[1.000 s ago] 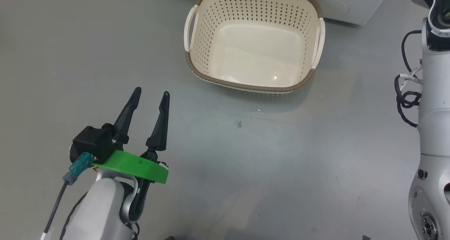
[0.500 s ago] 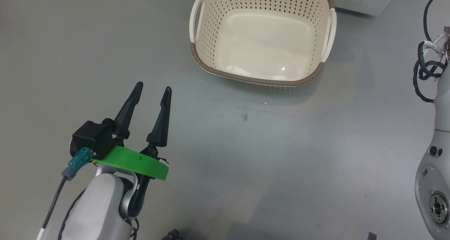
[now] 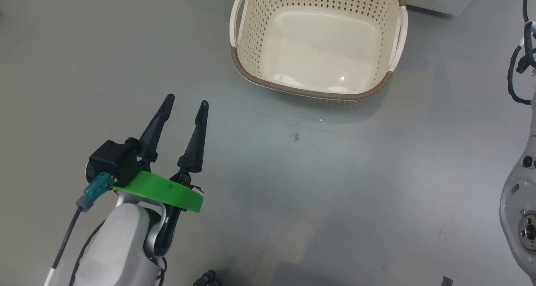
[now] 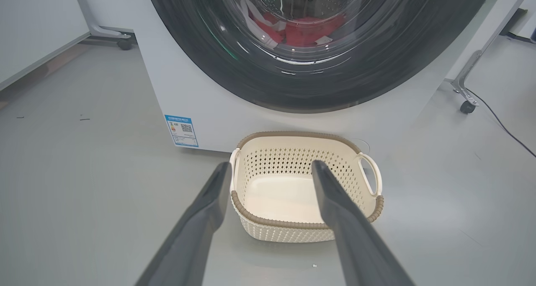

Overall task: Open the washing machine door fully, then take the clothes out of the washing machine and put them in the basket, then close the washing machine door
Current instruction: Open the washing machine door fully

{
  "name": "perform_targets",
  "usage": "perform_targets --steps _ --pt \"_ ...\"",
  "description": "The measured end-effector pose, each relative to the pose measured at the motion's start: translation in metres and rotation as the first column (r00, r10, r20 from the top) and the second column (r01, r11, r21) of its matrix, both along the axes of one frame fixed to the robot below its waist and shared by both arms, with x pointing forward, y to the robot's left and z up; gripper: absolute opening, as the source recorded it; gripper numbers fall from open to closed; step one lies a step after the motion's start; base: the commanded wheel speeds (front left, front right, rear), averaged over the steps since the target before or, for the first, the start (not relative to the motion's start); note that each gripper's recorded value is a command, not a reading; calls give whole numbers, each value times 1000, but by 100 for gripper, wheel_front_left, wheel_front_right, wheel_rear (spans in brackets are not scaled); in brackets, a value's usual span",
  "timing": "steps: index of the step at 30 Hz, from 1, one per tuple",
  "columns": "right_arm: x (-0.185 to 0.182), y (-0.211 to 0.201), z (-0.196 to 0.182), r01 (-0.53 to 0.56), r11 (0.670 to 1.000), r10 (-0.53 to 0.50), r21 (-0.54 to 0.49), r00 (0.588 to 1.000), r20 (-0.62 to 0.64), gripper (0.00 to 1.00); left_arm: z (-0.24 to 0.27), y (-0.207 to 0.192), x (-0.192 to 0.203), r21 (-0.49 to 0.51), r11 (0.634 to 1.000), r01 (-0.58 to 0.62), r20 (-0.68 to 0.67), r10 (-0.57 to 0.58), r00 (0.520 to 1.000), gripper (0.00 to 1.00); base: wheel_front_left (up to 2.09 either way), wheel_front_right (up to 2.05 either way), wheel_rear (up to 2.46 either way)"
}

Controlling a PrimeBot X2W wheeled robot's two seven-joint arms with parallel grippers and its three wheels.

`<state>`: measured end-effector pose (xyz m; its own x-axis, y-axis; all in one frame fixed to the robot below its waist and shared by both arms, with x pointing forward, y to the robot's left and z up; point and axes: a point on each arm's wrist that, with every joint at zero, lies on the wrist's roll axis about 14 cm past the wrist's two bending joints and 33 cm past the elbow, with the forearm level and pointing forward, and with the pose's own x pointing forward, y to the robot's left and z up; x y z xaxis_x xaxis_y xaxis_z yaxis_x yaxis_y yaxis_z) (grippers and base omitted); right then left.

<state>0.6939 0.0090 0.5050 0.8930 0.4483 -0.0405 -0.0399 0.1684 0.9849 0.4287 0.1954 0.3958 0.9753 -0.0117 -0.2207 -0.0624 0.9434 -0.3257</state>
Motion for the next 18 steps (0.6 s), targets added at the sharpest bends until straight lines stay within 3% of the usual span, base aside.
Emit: perform_targets --steps 18 --pt "7 18 3 -112 978 124 175 990 -61 0 -4 3 -4 10 1000 -7 -17 7 1000 100 0 0 0"
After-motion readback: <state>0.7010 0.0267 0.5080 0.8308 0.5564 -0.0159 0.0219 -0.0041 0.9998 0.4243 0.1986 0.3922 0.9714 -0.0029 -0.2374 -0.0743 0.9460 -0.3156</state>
